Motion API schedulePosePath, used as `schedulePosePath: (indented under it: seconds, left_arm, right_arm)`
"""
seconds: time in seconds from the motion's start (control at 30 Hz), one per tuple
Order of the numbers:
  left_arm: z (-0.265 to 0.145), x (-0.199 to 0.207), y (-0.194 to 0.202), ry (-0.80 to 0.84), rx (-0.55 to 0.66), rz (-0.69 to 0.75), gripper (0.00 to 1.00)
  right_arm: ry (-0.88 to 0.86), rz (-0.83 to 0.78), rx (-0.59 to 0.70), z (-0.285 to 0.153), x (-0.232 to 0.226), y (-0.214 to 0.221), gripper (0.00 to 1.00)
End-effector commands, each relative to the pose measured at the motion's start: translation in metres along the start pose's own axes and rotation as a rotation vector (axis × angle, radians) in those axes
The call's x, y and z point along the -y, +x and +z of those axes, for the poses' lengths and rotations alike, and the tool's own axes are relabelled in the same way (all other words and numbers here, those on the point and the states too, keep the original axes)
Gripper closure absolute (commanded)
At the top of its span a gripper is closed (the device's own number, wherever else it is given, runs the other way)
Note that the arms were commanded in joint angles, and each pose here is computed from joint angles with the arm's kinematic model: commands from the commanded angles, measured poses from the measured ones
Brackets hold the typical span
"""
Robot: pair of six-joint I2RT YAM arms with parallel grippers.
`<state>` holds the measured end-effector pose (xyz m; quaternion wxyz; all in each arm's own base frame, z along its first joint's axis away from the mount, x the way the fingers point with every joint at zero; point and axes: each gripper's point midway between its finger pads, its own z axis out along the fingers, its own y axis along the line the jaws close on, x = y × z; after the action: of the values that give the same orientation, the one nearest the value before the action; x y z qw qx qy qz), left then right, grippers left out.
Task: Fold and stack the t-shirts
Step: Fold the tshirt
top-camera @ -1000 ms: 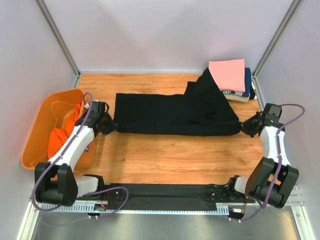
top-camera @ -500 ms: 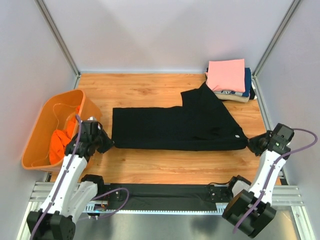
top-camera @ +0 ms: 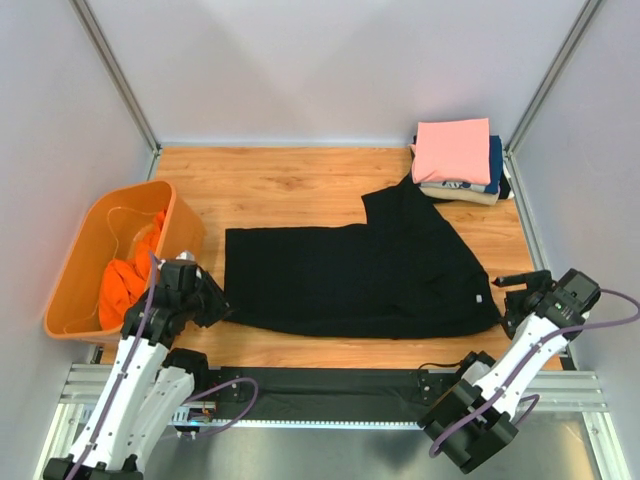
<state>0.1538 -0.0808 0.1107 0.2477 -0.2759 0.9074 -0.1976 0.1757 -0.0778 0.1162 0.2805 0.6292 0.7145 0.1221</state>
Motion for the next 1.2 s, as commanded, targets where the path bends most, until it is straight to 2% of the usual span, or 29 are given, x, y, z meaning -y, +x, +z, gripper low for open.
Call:
schedulePosePath:
  seconds: [0.0, 0.1, 0.2, 0.23, 0.3, 0.37, 0.4, 0.43, 0.47, 0.5, 0.53, 0.57, 0.63, 0.67, 0.7, 0.73, 0.77, 0.9, 0.93, 0.97, 1.17]
  left_arm:
    - [-0.021, 0.008, -0.013, 0.010, 0.059, 0.001, 0.53]
    - [-0.035, 0.019, -0.034, 0.011, 0.122, 0.058, 0.41]
    - [-0.040, 0.030, -0.053, -0.008, 0.150, 0.112, 0.41]
    - [-0.040, 0.031, -0.061, -0.026, 0.175, 0.123, 0.41]
    - [-0.036, 0.041, -0.077, -0.022, 0.206, 0.171, 0.41]
    - [-0.030, 0.044, -0.087, -0.040, 0.221, 0.198, 0.43]
    - [-0.029, 0.047, -0.094, -0.038, 0.241, 0.224, 0.44]
    - [-0.026, 0.047, -0.098, -0.046, 0.251, 0.233, 0.44]
    - [-0.021, 0.045, -0.101, -0.067, 0.253, 0.244, 0.44]
    - [-0.017, 0.044, -0.104, -0.073, 0.261, 0.263, 0.44]
    - [-0.013, 0.043, -0.106, -0.082, 0.263, 0.269, 0.45]
    - [-0.009, 0.042, -0.107, -0.093, 0.258, 0.278, 0.45]
    - [0.000, 0.040, -0.107, -0.102, 0.250, 0.286, 0.46]
    - [0.004, 0.042, -0.104, -0.093, 0.223, 0.285, 0.46]
    - [0.006, 0.046, -0.103, -0.072, 0.214, 0.288, 0.46]
    - [0.009, 0.048, -0.102, -0.061, 0.203, 0.289, 0.47]
    - [0.012, 0.049, -0.101, -0.060, 0.192, 0.286, 0.47]
    - [0.017, 0.049, -0.096, -0.048, 0.165, 0.292, 0.48]
    - [0.017, 0.050, -0.095, -0.046, 0.163, 0.292, 0.48]
    - [0.018, 0.049, -0.094, -0.045, 0.159, 0.290, 0.48]
    - [0.022, 0.050, -0.093, -0.037, 0.146, 0.291, 0.50]
  right_arm:
    - [-0.063, -0.031, 0.018, -0.007, -0.018, -0.010, 0.03]
    - [-0.099, -0.054, 0.041, -0.016, -0.035, -0.021, 0.00]
    - [-0.238, -0.136, 0.086, -0.021, -0.070, -0.028, 0.00]
    - [-0.290, -0.206, 0.067, -0.024, -0.089, -0.015, 0.00]
    - [-0.354, -0.324, 0.108, -0.036, -0.128, -0.014, 0.00]
    - [-0.329, -0.518, 0.078, -0.028, -0.158, 0.017, 0.00]
    - [-0.364, -0.608, 0.094, -0.042, -0.186, 0.033, 0.00]
    - [-0.348, -0.651, 0.113, -0.041, -0.198, 0.036, 0.02]
    - [-0.297, -0.717, 0.089, -0.021, -0.207, 0.045, 0.02]
    - [-0.304, -0.799, 0.073, -0.019, -0.221, 0.070, 0.03]
    - [-0.350, -0.829, 0.098, -0.030, -0.252, 0.073, 0.04]
    - [-0.290, -0.890, 0.055, -0.001, -0.258, 0.089, 0.04]
    - [-0.329, -0.960, 0.063, -0.004, -0.300, 0.104, 0.04]
    - [-0.274, -1.000, 0.020, 0.028, -0.305, 0.119, 0.04]
    - [-0.262, -1.043, 0.015, 0.037, -0.313, 0.128, 0.05]
    - [-0.307, -1.043, 0.051, 0.028, -0.345, 0.128, 0.05]
    - [-0.230, -1.095, 0.010, 0.064, -0.339, 0.142, 0.05]
    - [-0.152, -1.165, 0.011, 0.110, -0.359, 0.159, 0.05]
    - [-0.105, -1.183, -0.012, 0.137, -0.351, 0.167, 0.04]
    - [-0.127, -1.178, 0.004, 0.139, -0.362, 0.168, 0.04]
    - [-0.116, -1.191, -0.026, 0.199, -0.360, 0.191, 0.05]
